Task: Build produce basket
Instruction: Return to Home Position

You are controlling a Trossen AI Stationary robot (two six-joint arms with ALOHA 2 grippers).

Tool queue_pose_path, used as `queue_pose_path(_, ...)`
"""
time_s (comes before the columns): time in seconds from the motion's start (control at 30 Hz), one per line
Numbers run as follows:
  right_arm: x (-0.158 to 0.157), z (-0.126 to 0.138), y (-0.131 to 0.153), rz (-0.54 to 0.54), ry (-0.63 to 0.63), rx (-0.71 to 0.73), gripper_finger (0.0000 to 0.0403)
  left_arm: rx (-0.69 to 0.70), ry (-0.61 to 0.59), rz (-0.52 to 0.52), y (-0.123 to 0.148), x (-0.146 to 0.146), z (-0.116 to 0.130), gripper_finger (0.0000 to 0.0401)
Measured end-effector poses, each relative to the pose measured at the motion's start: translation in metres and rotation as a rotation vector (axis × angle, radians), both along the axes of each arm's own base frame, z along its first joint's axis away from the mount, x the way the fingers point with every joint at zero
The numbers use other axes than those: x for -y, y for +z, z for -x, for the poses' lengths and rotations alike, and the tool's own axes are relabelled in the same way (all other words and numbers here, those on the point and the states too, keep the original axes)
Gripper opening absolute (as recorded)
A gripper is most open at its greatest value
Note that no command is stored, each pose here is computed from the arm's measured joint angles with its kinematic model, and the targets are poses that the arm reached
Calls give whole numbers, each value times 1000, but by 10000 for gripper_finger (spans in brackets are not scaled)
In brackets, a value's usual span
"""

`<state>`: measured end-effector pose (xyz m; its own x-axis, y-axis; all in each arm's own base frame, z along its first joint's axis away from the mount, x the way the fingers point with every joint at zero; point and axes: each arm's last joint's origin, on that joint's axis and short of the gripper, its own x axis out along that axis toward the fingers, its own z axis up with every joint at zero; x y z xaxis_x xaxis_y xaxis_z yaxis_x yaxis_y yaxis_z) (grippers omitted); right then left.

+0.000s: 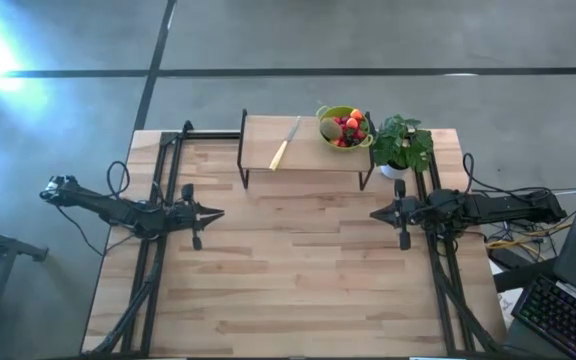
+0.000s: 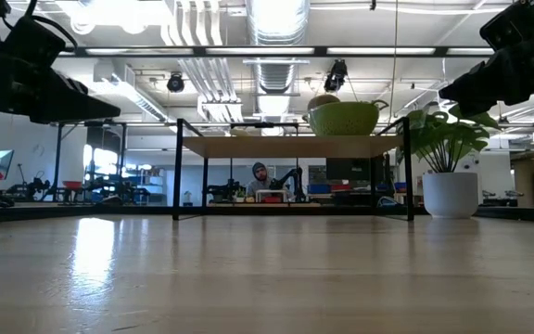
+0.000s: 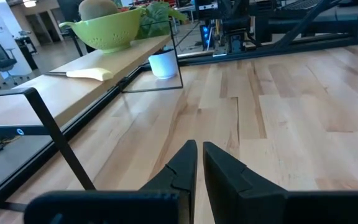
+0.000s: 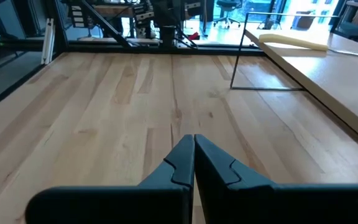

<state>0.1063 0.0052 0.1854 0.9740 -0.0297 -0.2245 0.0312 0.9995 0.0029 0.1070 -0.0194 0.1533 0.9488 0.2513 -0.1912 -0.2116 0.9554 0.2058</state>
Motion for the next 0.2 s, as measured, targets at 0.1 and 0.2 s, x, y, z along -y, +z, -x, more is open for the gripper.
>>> queue_pose_path(0.1, 0, 0, 0, 8, 2, 0, 8, 0, 0, 0, 0, 0, 0, 32)
queue_pose_path(0.2, 0, 0, 0, 6, 1, 0, 8, -1, 0, 0, 0, 0, 0, 32)
